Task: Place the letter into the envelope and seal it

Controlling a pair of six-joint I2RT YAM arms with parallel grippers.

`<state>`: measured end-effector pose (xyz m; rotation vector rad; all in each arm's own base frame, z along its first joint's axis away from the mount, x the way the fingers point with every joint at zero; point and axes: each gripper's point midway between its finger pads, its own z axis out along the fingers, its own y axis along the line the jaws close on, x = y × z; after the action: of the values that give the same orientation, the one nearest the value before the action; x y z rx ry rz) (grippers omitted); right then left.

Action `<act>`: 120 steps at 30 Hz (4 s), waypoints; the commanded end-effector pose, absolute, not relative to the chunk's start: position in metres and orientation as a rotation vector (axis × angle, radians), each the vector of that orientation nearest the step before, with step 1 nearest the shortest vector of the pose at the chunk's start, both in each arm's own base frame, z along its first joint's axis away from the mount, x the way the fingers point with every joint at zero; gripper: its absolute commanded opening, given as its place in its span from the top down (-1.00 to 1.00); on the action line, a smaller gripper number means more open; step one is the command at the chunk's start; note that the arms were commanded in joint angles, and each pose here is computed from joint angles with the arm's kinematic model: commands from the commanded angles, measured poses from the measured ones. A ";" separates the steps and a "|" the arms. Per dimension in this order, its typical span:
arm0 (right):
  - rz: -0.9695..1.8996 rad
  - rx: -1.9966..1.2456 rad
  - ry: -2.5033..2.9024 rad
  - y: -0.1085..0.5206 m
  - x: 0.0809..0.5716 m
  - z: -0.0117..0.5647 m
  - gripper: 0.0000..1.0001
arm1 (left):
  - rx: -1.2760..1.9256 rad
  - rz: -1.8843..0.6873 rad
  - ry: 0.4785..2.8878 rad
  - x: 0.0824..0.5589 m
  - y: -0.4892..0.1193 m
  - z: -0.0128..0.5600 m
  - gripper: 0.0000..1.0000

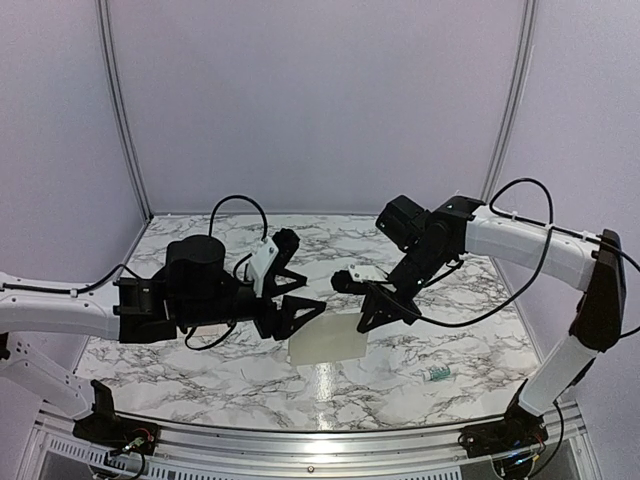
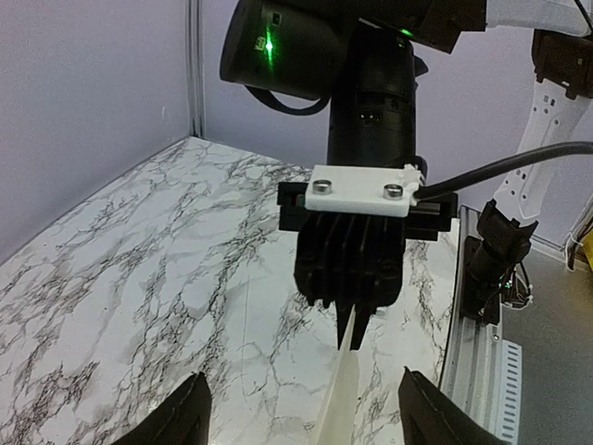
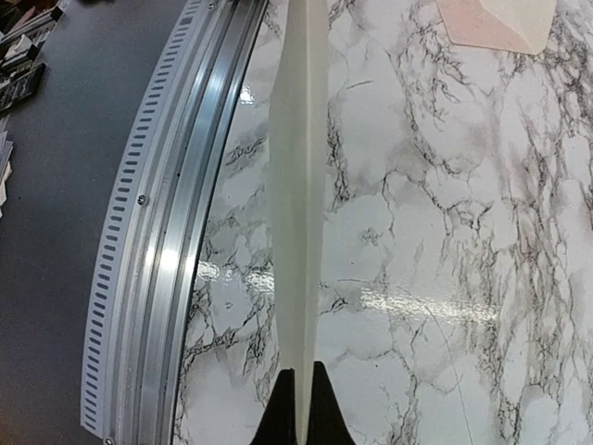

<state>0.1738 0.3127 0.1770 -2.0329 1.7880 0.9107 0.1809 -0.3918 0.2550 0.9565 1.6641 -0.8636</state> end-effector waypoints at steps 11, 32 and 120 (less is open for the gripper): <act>0.894 -2.054 1.756 0.307 0.164 0.201 1.00 | 1.130 -0.785 1.789 0.178 -0.426 0.218 -0.11; 0.970 -1.616 1.676 0.282 0.218 0.264 0.05 | 0.910 -0.848 1.690 0.192 -0.408 0.268 1.00; 1.394 -1.570 1.687 0.334 0.197 0.276 1.00 | 0.576 -0.958 1.701 0.218 -0.389 0.247 -0.21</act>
<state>0.2034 0.3338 0.2738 -1.5277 1.6952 1.3930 0.2220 -0.3796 0.2439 0.5298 1.6995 -0.9156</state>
